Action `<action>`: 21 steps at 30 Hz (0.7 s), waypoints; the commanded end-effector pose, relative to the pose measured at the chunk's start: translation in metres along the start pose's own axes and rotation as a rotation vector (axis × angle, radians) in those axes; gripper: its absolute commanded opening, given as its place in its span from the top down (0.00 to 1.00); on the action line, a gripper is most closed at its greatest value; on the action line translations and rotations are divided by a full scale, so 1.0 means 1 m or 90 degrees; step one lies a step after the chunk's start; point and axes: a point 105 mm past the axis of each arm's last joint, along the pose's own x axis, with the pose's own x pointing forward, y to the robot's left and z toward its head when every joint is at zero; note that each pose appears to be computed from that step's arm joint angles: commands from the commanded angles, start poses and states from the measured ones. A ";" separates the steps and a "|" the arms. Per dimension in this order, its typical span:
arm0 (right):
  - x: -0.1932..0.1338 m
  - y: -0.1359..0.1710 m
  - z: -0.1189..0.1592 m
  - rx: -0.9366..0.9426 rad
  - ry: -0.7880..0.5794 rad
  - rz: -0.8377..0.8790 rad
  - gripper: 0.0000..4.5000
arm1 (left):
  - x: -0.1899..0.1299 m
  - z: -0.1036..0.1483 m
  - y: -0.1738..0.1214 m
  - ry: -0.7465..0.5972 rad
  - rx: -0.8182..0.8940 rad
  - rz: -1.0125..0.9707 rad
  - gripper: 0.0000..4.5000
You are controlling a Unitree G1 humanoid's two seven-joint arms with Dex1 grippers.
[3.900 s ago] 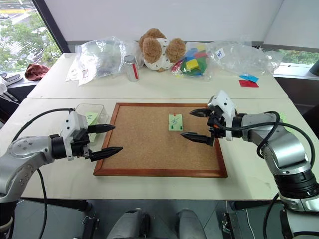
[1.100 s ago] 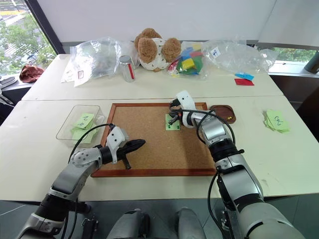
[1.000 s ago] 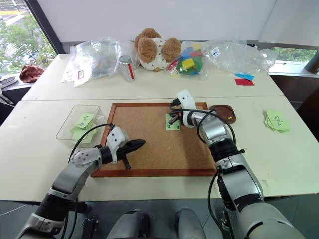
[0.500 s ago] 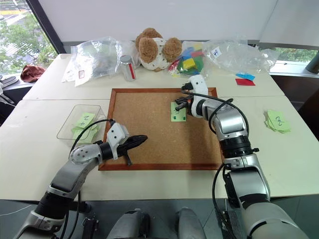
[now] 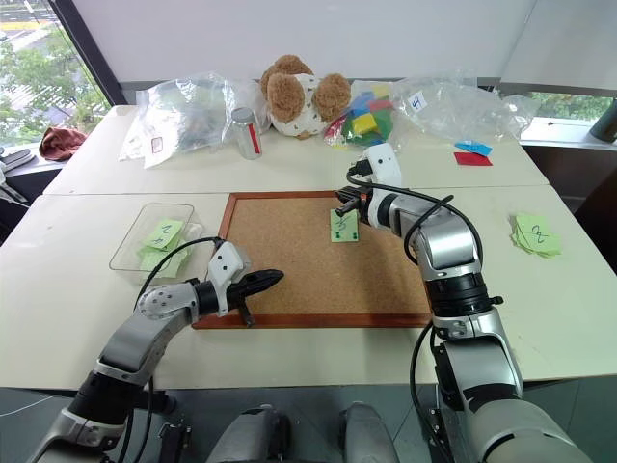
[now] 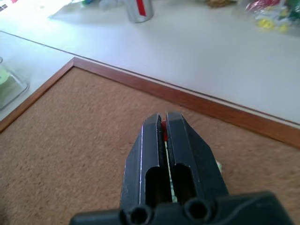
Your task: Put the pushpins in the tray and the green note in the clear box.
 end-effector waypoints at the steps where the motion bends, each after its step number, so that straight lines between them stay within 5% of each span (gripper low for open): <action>1: -0.011 -0.014 0.031 -0.018 -0.059 -0.030 1.00 | -0.004 -0.001 0.004 0.007 -0.004 0.009 1.00; 7: -0.031 -0.050 0.031 -0.016 -0.059 -0.098 1.00 | -0.005 -0.006 -0.004 0.019 -0.025 -0.005 1.00; 15: -0.065 -0.122 -0.007 0.001 0.010 -0.254 1.00 | -0.010 -0.008 -0.005 0.021 -0.036 -0.001 1.00; 21: -0.073 -0.134 -0.028 0.007 0.053 -0.261 1.00 | -0.017 -0.008 -0.004 0.017 -0.043 0.015 1.00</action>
